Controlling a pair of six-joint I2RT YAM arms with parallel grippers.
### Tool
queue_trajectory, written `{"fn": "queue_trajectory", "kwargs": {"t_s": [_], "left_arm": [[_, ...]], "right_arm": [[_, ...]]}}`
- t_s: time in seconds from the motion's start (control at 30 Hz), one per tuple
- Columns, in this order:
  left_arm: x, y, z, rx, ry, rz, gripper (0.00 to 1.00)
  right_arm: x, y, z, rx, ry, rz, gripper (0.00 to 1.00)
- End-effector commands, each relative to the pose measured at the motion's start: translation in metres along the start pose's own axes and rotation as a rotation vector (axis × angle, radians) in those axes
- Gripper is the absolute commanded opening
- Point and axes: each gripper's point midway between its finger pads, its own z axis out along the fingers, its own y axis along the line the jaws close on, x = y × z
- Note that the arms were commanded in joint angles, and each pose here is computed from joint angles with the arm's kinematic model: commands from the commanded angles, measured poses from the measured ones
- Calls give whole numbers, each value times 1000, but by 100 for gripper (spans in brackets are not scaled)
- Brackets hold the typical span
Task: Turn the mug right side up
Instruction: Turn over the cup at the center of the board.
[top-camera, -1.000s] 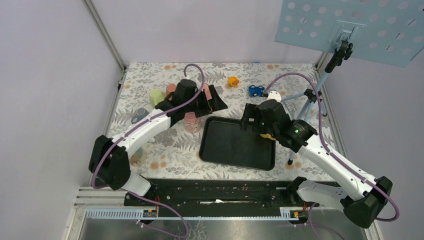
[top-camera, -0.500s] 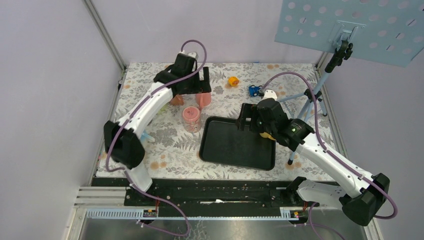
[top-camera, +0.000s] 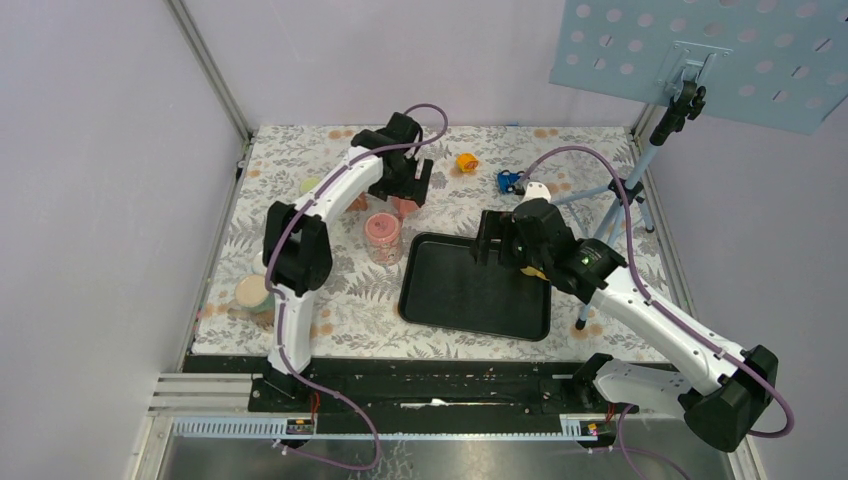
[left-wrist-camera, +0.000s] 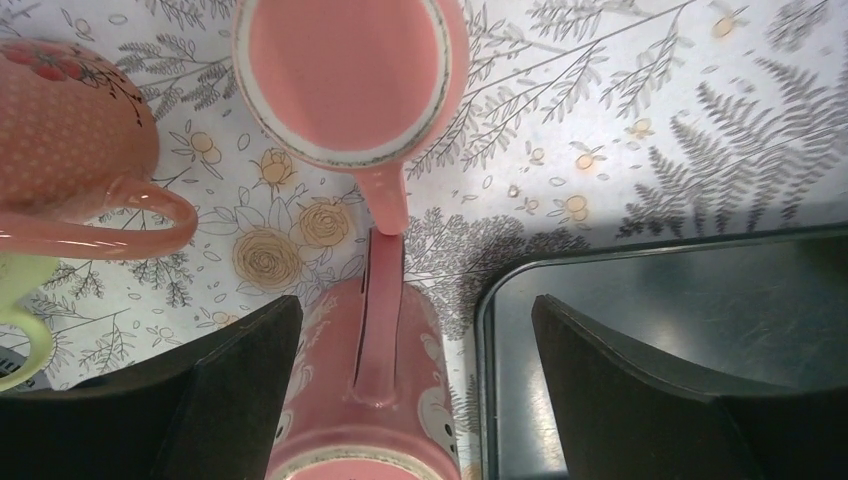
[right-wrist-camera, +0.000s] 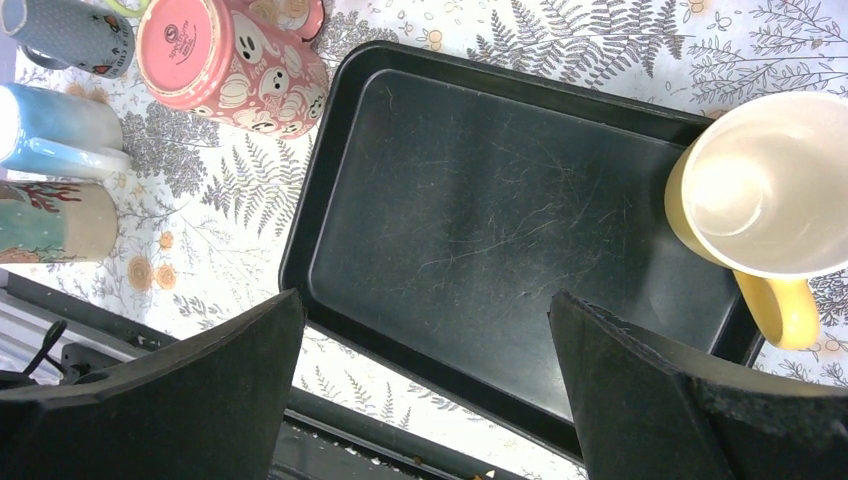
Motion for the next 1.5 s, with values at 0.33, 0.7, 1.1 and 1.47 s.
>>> {"fn": "queue_trajectory", "kwargs": {"t_s": [0.33,0.7,1.1,1.47], "left_arm": [[27,9,19,-37,113,59,66],[54,18,9,-58,146,35,47],[45,13,-8,-35,119,36,44],[58,23,-18,-70,166,80,43]], "right_arm": [[2,-1,-1,-18,-28,-21,100],[6,-4,3,-10,-20,-26,100],[6,-5,6,3,-18,-36,100],[8,-7,7,5,-18,-32,100]]}}
